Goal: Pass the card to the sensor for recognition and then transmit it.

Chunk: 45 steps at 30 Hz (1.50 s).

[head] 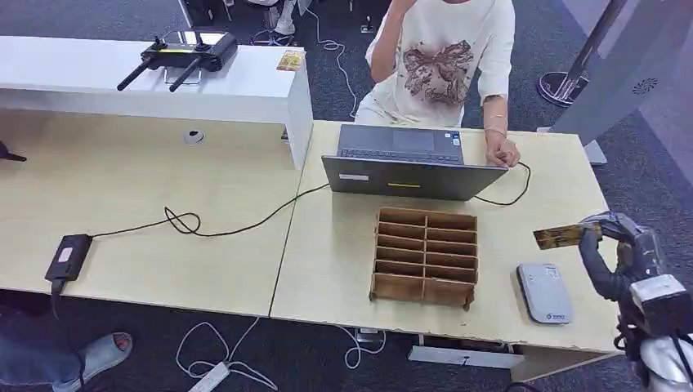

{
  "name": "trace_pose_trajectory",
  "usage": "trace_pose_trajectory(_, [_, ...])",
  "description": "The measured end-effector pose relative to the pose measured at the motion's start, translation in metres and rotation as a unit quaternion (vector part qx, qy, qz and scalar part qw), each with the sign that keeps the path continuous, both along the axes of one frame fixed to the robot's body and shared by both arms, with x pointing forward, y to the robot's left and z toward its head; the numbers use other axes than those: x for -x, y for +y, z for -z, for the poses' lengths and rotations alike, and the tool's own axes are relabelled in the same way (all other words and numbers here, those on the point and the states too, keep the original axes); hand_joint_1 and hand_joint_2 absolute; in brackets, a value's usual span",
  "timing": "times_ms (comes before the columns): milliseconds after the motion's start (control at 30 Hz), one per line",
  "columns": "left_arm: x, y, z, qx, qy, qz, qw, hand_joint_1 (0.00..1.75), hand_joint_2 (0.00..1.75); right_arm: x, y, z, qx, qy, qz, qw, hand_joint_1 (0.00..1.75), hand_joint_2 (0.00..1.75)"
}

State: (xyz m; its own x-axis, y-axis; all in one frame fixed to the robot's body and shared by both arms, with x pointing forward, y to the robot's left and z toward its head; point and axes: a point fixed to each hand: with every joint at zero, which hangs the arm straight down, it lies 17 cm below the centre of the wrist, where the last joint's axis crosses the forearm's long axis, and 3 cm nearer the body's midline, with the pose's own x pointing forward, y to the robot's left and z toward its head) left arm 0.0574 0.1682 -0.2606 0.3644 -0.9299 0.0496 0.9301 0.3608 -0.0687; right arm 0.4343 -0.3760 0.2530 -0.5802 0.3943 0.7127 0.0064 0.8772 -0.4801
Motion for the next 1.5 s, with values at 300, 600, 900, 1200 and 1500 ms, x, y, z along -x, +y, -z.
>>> trace_pose_trajectory(300, [-0.004,-0.003,0.001,0.021,-0.018,0.026,0.999,0.0,0.0,-0.021,-0.005,-0.063,-0.002,-0.112,0.057,0.992,1.75,1.75])
trace_pose_trajectory(600, [-0.006,-0.002,0.001,0.042,-0.031,0.058,0.997,0.0,0.0,-0.041,0.016,-0.091,0.219,-0.24,0.214,0.921,1.75,1.75])
trace_pose_trajectory(900, [-0.015,-0.001,0.0,0.045,-0.044,0.118,0.991,0.0,0.0,-0.08,0.046,-0.103,0.352,-0.275,0.256,0.858,1.75,1.75])
trace_pose_trajectory(1200, [-0.025,0.002,-0.002,0.031,-0.047,0.167,0.984,0.0,0.0,-0.139,0.051,-0.135,0.424,-0.251,0.271,0.827,1.75,1.75])
trace_pose_trajectory(1500, [-0.024,0.004,-0.003,0.021,-0.037,0.167,0.985,0.0,0.0,-0.175,0.04,-0.158,0.453,-0.206,0.273,0.824,1.75,1.75])
